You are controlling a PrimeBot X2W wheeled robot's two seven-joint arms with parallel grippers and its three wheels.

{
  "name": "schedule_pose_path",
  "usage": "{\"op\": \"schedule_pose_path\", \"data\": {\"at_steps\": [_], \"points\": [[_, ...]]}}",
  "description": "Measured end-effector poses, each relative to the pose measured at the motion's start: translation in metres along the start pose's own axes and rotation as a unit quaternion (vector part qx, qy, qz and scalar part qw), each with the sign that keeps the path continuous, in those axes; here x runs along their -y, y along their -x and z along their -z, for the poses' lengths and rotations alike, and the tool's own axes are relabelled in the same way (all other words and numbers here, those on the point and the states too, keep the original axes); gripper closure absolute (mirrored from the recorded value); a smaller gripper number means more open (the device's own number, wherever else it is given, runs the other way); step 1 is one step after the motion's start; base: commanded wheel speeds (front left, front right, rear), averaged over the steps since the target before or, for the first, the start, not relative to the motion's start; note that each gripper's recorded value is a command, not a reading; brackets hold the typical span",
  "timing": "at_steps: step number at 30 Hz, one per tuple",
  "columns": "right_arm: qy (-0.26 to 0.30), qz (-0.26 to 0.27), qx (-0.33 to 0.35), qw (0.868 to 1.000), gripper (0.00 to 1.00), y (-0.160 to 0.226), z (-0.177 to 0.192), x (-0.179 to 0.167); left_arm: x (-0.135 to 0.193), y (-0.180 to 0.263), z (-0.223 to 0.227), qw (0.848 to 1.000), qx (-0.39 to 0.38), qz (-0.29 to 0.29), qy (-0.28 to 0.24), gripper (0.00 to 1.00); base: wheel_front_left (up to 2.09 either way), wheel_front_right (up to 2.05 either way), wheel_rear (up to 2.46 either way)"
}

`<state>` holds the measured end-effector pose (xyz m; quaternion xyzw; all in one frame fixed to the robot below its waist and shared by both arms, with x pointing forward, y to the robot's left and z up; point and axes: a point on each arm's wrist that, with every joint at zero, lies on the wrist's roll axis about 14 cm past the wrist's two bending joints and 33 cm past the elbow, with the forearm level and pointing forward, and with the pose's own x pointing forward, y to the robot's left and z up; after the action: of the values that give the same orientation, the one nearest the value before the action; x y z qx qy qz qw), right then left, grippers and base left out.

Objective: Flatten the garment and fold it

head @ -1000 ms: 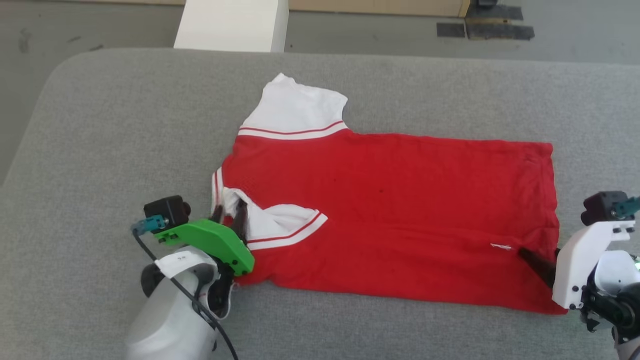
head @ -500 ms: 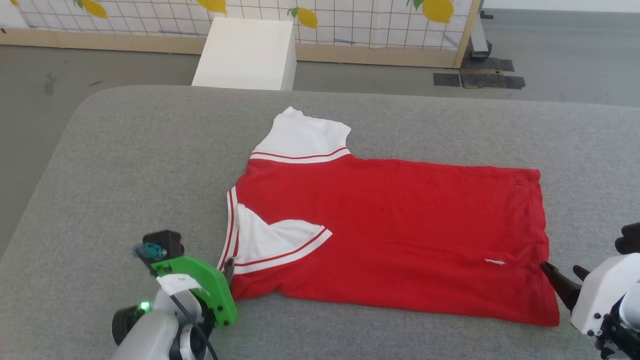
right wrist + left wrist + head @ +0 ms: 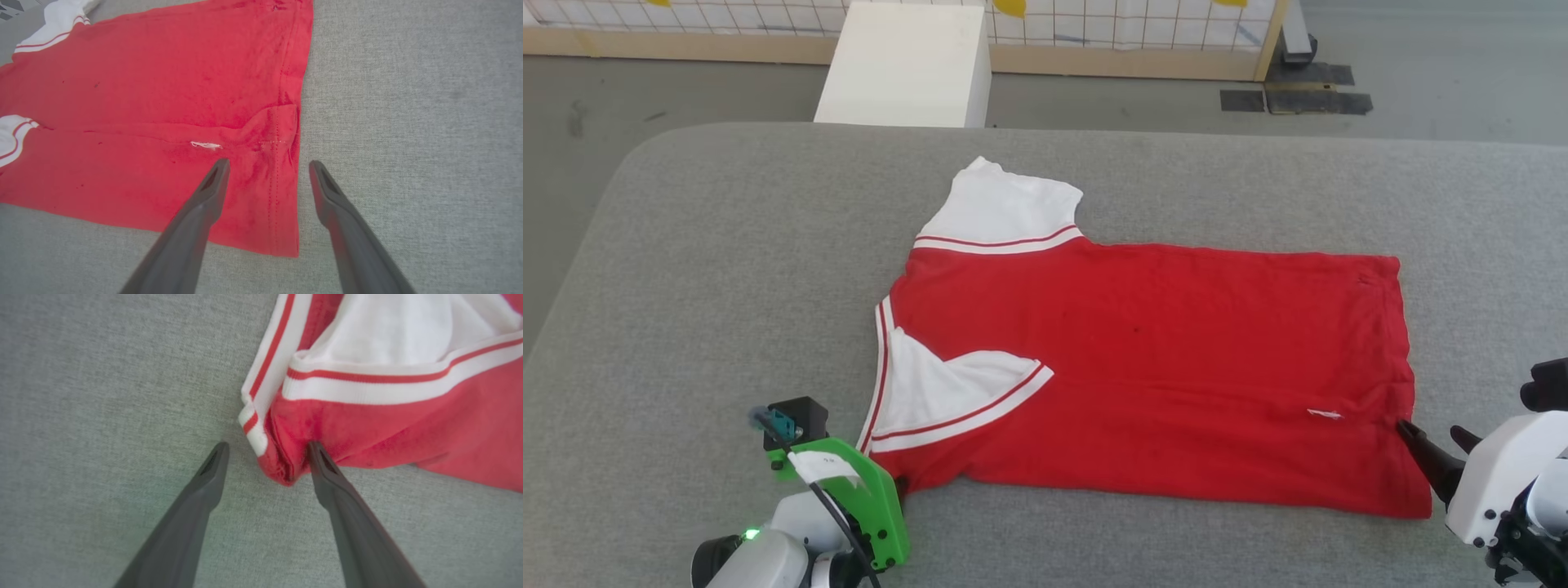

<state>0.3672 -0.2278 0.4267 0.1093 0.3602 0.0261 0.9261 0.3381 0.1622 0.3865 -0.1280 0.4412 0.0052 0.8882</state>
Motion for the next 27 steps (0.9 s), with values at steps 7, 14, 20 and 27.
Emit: {"op": "schedule_pose_path", "data": {"at_steps": [7, 14, 20, 27], "points": [[0.02, 0.026, 0.002, 0.999, 0.0, 0.004, -0.003, 0.015, 0.009, -0.006, 0.002, 1.0, -0.008, 0.017, 0.006, 1.0, 0.0, 0.0, 0.0], [0.069, 0.055, -0.033, 0.996, 0.0, 0.012, 0.011, 0.022, 0.005, 0.001, -0.011, 0.999, 0.034, 0.015, 0.021, 1.0, 0.0, 0.0, 0.0], [0.1, 0.054, -0.096, 0.989, 0.0, 0.0, 0.041, 0.013, 0.005, 0.007, -0.019, 0.998, 0.053, 0.016, 0.026, 1.0, 0.0, 0.0, 0.0], [0.127, 0.045, -0.142, 0.981, 0.0, -0.019, 0.056, 0.007, 0.003, 0.005, -0.014, 0.998, 0.046, 0.012, 0.03, 1.0, 0.0, 0.0, 0.0]]}}
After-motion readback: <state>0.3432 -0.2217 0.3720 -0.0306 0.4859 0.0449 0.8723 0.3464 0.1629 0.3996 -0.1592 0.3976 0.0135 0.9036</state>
